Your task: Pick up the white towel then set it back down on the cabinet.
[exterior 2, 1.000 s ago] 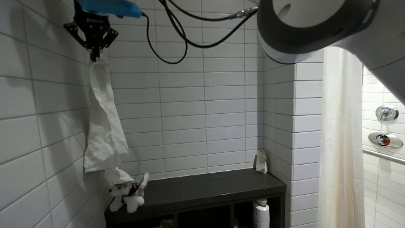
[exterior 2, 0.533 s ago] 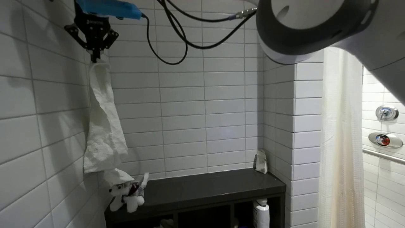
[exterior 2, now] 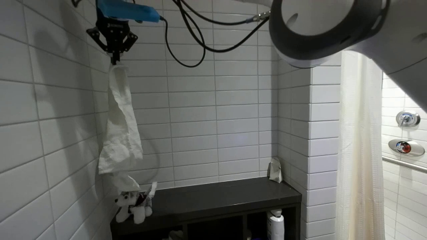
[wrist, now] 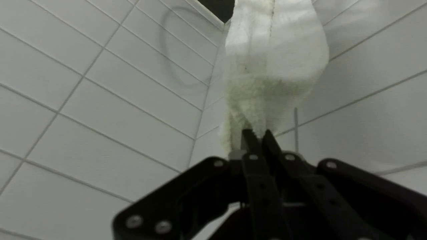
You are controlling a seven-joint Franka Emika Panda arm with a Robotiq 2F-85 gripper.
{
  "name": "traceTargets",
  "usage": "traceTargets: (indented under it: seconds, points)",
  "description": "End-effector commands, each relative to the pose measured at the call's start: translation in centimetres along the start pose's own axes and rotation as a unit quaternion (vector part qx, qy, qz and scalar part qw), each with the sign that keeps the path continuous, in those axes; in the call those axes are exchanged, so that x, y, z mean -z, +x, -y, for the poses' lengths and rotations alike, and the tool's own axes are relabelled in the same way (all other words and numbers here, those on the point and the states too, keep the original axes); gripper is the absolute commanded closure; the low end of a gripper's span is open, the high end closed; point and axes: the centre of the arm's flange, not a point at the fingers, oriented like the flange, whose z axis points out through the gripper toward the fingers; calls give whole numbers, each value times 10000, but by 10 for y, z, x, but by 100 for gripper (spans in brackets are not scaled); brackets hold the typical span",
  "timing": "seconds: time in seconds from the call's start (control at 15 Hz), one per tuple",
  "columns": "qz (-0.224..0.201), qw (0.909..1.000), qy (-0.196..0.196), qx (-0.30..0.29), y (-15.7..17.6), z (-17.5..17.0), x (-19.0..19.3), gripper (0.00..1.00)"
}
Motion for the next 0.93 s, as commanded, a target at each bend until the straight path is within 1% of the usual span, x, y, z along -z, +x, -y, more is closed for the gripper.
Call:
traceTargets:
  seconds: [0.0, 0.33, 0.87]
  points:
    - [-56, 9997, -18, -237, -7, -34, 4, 98]
    - [-55, 9989, -109, -457, -4, -67, 1, 98]
    - [-42, 9969, -201, -755, -1, -104, 8, 98]
